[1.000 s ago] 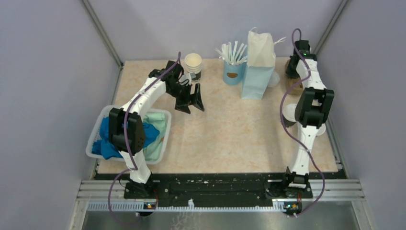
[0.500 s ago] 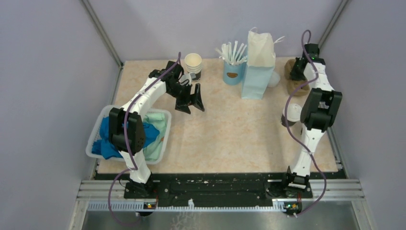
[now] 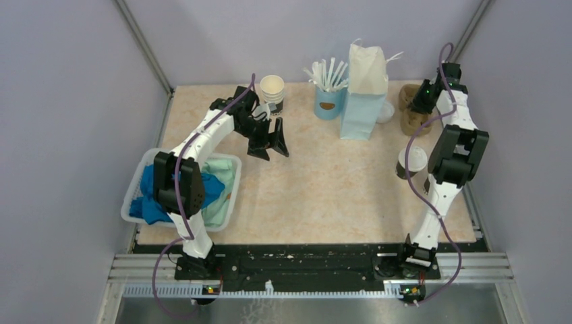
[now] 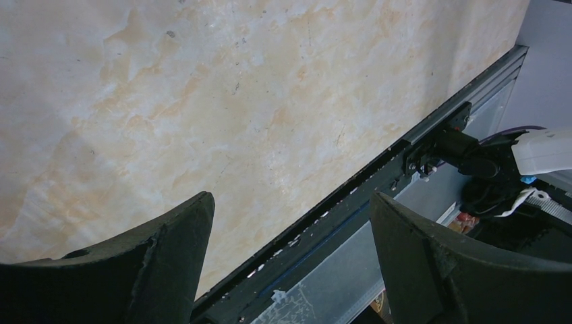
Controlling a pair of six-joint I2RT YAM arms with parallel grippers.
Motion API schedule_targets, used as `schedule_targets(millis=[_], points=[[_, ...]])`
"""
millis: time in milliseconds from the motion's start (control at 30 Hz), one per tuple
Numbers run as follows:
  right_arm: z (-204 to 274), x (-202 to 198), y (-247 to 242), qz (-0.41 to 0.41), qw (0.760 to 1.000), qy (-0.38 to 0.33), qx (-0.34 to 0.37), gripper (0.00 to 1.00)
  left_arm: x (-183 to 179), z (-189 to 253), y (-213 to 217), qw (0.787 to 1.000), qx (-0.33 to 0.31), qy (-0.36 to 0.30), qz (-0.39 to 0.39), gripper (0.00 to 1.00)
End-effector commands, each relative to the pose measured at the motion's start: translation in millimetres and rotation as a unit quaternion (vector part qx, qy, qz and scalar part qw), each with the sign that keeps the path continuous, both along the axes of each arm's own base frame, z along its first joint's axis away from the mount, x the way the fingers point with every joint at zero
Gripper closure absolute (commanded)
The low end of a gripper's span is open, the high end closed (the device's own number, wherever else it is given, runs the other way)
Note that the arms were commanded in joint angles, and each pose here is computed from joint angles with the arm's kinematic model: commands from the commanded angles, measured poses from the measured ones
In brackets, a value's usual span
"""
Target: Pack the takeout coffee
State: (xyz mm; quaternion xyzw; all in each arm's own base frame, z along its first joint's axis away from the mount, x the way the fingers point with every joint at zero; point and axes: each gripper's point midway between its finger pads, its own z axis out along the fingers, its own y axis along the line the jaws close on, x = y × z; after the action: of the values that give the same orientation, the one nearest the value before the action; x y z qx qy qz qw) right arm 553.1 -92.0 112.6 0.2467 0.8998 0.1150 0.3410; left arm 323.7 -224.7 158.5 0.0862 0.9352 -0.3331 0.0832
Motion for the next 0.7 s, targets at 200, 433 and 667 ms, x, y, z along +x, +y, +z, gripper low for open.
schedule_targets(millis=[200,433,667], points=[[1.5,17.0,-3.8,-0.038,0.999,0.003,0.006,0.66,1.0,15.9,-1.4,0.999,-0.019,-0.029,-0.005,0.09],[-8.0,12.1,-8.3,-0.050,0.998,0.032,-0.030,0.72,2.2,15.5,-2.5,0.999,-0.021,-0.027,-0.005,0.09],[6.5,17.2,-11.7,-0.057,0.996,0.037,-0.057,1.00,1.5,16.1,-2.3,0.999,-0.020,-0.027,-0.005,0.09]])
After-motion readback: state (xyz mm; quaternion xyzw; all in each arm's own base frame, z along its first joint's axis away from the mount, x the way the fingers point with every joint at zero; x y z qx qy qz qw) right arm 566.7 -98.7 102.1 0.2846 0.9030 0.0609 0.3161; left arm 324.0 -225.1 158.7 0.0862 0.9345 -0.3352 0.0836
